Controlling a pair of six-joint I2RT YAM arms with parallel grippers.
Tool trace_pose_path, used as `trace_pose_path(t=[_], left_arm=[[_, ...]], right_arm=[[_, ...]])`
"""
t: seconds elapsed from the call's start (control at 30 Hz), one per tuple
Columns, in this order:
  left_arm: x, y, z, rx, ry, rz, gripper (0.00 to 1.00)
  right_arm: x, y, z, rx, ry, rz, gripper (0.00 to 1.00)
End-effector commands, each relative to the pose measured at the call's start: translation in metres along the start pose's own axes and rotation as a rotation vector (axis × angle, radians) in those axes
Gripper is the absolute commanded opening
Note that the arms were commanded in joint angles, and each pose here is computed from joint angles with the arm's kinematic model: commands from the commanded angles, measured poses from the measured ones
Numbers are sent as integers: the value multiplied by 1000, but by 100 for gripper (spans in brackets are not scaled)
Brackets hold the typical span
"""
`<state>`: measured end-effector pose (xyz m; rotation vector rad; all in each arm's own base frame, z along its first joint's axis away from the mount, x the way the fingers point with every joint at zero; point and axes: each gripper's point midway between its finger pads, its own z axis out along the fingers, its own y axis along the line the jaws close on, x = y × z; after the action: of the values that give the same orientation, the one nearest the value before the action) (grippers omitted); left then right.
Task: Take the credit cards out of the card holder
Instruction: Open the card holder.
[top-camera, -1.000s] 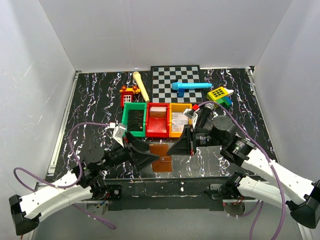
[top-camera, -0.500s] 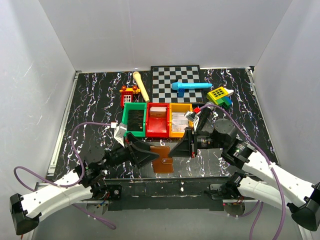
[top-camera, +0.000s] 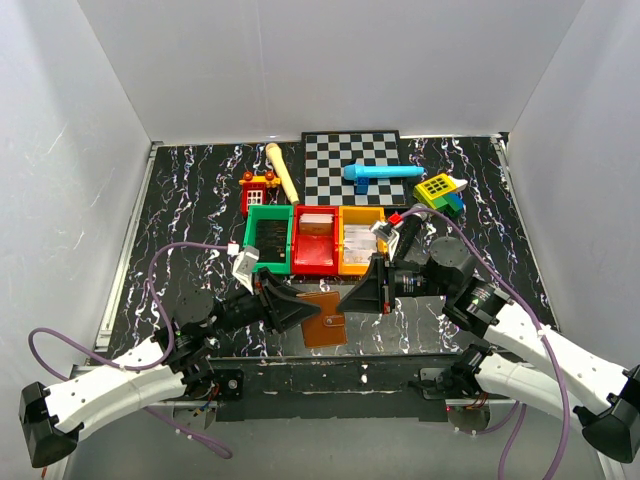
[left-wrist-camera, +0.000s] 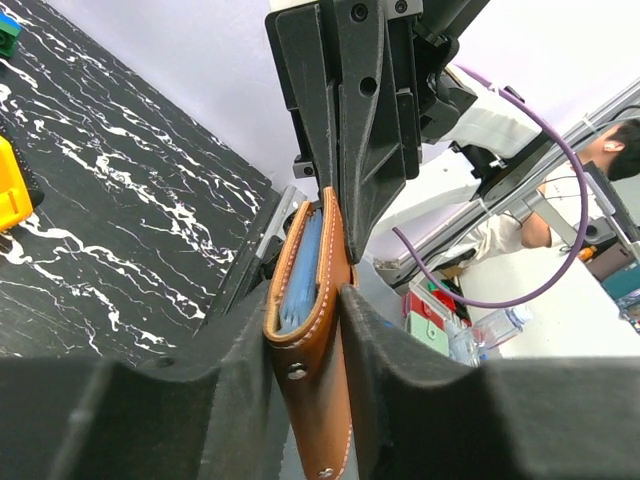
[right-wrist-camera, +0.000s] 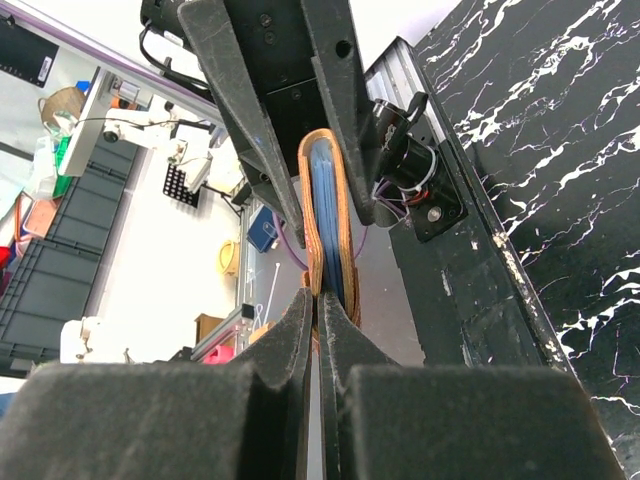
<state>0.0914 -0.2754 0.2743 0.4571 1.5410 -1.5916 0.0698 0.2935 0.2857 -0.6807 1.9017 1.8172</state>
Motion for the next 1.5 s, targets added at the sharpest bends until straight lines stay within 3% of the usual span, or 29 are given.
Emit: trace_pose_path(t=[0.0, 0.07, 0.17, 0.2, 0.23, 0.3, 0.47, 0.57, 0.73, 1.13, 1.47], left_arm=[[-2, -6, -2, 27, -2, 14, 23], [-1, -3, -2, 13, 2, 9, 0], [1, 1, -2, -10, 6, -4, 0], [1, 2, -2, -13, 5, -7, 0], [0, 2, -1, -17, 6, -10, 0], [3, 9, -1, -58, 18, -15, 0], [10, 30, 3, -173, 79, -14, 0], [10, 42, 7, -235, 103, 12, 0], [-11, 59, 12, -354, 26, 42, 0], [-32, 84, -4, -595, -10, 35, 0], [-48, 101, -12, -768, 1, 83, 0]], right_arm=[[-9, 6, -1, -19, -38, -38, 1], [-8, 4, -2, -12, -35, -35, 1], [-6, 3, -4, 7, -21, -34, 1], [-6, 3, -5, 14, -15, -34, 11], [-6, 2, -7, 24, -14, -41, 31], [-8, 0, -10, 58, -24, -53, 51], [-8, -9, -25, 181, -36, -84, 73], [-15, -15, -37, 293, -60, -116, 74], [-22, -28, -59, 462, -84, -155, 75], [-31, -54, -88, 659, -236, -106, 77], [-30, -73, -118, 889, -197, -89, 76]])
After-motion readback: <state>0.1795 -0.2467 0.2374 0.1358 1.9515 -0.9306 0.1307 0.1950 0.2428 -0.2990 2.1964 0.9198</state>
